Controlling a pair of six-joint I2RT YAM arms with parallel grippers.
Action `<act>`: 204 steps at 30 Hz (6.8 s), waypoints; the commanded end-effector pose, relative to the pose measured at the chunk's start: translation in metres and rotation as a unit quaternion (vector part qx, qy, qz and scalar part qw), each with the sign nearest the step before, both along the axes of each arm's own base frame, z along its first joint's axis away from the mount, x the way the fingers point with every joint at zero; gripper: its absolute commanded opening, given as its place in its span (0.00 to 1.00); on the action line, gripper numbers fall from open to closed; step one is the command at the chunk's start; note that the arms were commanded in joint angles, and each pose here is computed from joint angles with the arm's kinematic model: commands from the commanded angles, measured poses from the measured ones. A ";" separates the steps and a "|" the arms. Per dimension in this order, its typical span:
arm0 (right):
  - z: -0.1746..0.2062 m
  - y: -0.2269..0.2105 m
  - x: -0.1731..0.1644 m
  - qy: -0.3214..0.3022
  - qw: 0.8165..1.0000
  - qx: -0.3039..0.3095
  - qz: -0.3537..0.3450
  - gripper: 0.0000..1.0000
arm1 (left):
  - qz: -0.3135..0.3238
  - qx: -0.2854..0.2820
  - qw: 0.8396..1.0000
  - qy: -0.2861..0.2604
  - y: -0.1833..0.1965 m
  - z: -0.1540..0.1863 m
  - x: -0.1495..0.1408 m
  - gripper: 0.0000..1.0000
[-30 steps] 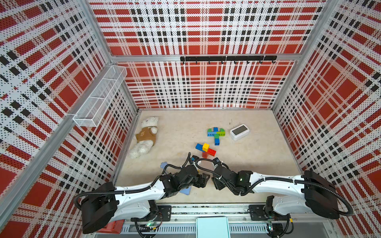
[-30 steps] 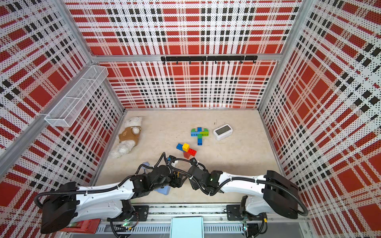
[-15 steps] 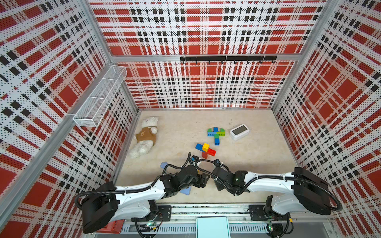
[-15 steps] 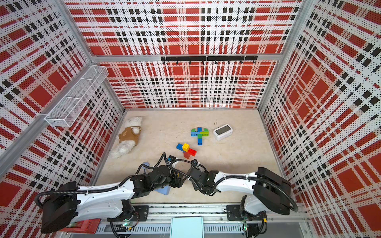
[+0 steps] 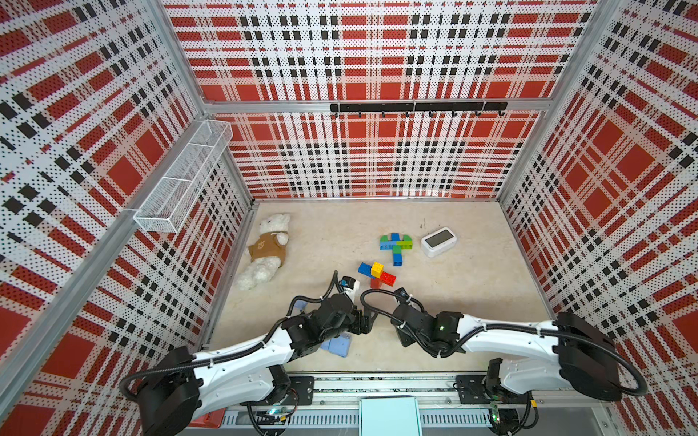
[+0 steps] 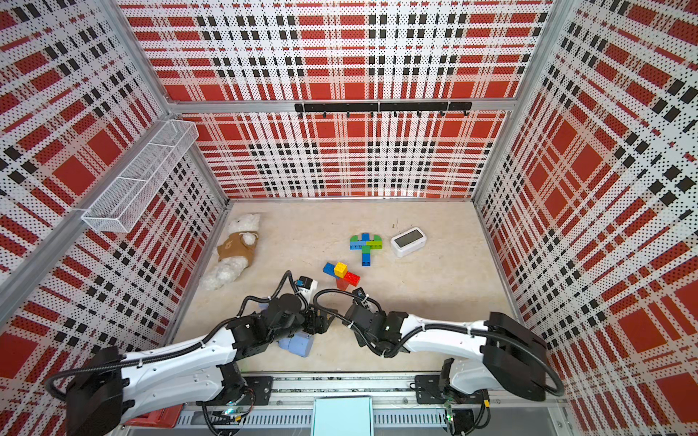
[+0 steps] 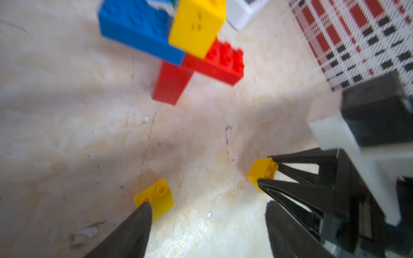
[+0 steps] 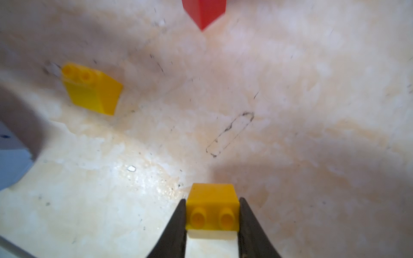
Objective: Assemble a fork with lego
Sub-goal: Pick up the lego brick from the center of the board, then assemble the lego brick with the lego brick.
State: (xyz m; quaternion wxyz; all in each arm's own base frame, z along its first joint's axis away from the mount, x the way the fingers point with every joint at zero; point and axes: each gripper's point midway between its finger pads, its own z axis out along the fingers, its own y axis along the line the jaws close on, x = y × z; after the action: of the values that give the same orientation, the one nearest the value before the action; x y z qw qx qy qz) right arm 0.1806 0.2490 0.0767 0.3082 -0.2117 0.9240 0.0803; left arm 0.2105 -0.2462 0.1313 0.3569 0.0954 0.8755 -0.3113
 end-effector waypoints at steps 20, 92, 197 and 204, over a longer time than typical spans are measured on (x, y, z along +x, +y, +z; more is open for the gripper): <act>0.137 0.010 0.103 -0.091 0.982 0.063 0.155 0.00 | -0.083 -0.047 0.995 0.043 -0.016 0.061 0.109 0.45; 0.084 0.038 0.126 -0.029 0.974 -0.005 0.224 0.00 | -0.086 -0.032 0.988 0.124 -0.027 -0.012 0.109 0.29; 0.079 0.024 0.122 0.085 0.804 0.563 -0.173 1.00 | -0.088 -0.029 0.988 0.124 -0.025 -0.009 0.111 0.29; 0.063 0.032 0.116 0.121 0.802 0.558 -0.176 1.00 | -0.088 -0.029 0.988 0.126 -0.025 -0.010 0.111 0.29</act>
State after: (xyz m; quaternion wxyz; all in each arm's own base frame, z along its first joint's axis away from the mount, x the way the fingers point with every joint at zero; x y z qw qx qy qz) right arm 0.2952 0.2728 0.1220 0.2694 0.1736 0.7967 0.5124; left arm 0.3295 -0.2779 0.1440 0.2508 0.1317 0.8729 -0.3973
